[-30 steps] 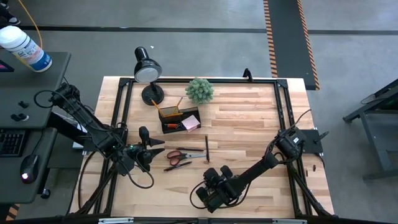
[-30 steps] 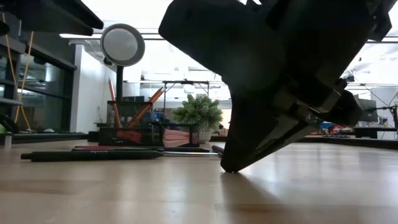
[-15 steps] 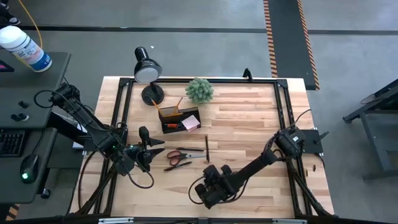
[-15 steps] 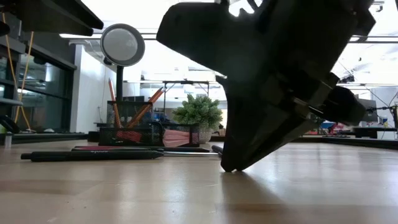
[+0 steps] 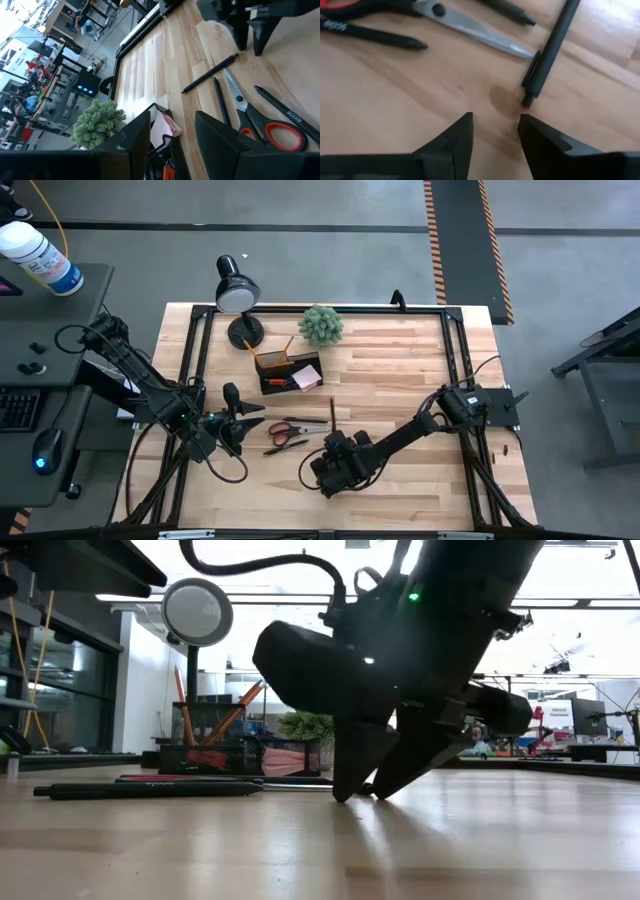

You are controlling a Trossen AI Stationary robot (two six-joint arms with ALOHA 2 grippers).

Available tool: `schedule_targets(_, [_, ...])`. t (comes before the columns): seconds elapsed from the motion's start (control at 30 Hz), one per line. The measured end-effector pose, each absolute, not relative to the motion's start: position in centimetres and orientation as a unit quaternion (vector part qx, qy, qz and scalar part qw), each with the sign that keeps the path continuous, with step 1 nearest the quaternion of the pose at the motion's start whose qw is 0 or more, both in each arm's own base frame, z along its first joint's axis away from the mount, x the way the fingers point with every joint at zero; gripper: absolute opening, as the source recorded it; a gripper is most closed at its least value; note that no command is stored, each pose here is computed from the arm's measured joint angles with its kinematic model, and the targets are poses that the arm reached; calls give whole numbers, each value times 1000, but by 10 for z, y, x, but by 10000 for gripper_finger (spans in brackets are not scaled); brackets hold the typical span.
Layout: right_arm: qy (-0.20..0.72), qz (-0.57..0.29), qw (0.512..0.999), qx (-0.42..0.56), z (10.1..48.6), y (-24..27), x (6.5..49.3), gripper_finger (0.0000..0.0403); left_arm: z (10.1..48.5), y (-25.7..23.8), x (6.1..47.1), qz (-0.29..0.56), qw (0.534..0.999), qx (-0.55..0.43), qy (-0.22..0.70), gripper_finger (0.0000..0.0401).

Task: Pick and place office supplies into organizer
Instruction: Put the right pen into the desktop organizer

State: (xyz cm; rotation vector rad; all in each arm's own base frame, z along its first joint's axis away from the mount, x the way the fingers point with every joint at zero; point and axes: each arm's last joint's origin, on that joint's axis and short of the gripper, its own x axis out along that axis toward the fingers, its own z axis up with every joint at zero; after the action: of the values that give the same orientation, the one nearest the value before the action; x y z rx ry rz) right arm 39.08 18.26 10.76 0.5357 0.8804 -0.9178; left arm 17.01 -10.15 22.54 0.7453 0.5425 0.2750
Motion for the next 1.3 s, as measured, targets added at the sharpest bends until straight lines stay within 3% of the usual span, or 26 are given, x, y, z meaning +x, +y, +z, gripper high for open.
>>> schedule_targets(1.3, [420, -491, 737, 201, 107, 130, 399, 138, 226, -101, 170, 135, 885, 362, 261, 143])
